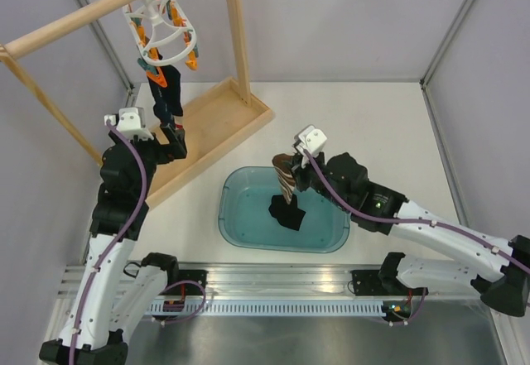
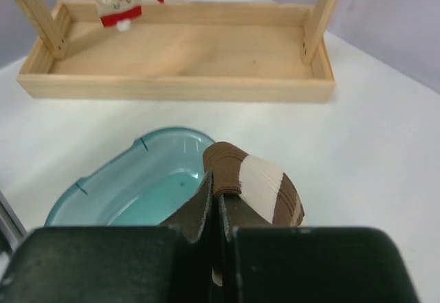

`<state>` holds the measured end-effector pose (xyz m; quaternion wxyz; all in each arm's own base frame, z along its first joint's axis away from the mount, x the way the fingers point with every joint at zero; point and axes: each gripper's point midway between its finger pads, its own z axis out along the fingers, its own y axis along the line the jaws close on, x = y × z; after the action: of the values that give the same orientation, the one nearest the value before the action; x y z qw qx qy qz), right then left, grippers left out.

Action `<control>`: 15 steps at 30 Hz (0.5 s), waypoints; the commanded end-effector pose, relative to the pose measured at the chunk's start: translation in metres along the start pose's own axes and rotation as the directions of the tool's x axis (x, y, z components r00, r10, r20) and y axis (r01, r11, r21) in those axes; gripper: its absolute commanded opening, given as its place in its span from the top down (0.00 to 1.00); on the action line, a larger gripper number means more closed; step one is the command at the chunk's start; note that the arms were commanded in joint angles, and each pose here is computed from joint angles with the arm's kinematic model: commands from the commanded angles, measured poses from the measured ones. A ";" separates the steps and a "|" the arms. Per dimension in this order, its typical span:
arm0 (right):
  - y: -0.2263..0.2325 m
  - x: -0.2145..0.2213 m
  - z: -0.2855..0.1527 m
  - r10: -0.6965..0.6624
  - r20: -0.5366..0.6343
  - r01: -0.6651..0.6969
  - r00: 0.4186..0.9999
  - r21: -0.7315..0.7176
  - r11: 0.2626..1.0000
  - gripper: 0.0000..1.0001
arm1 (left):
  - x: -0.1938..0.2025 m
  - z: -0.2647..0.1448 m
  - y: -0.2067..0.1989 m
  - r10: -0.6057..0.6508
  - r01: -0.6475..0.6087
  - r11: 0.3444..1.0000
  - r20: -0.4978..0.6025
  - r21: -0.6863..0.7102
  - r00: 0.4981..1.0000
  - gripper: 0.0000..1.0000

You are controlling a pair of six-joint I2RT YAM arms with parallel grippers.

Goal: Remove the socks clipped to the hanger

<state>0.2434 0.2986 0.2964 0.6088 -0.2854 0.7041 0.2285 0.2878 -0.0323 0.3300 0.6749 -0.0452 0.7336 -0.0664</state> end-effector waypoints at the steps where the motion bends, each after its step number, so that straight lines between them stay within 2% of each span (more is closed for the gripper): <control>1: -0.014 0.037 -0.022 0.072 -0.074 -0.067 0.995 0.070 0.995 0.99 | 0.005 0.002 0.000 0.040 -0.040 0.999 -0.015 0.010 0.999 0.00; 6: -0.021 0.054 -0.040 0.122 -0.106 -0.111 0.987 0.103 0.989 0.99 | 0.006 0.003 -0.002 0.043 -0.043 0.999 -0.020 0.019 0.999 0.00; 15: 0.018 0.086 -0.030 0.248 -0.141 -0.257 0.958 -0.047 0.965 0.99 | 0.007 0.003 -0.003 0.042 -0.042 0.999 -0.022 0.026 0.999 0.00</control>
<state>0.2080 0.2629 0.2238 0.5360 -0.2358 0.7679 0.2598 0.2903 -0.0337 0.3215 0.6642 -0.0394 0.7437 -0.0642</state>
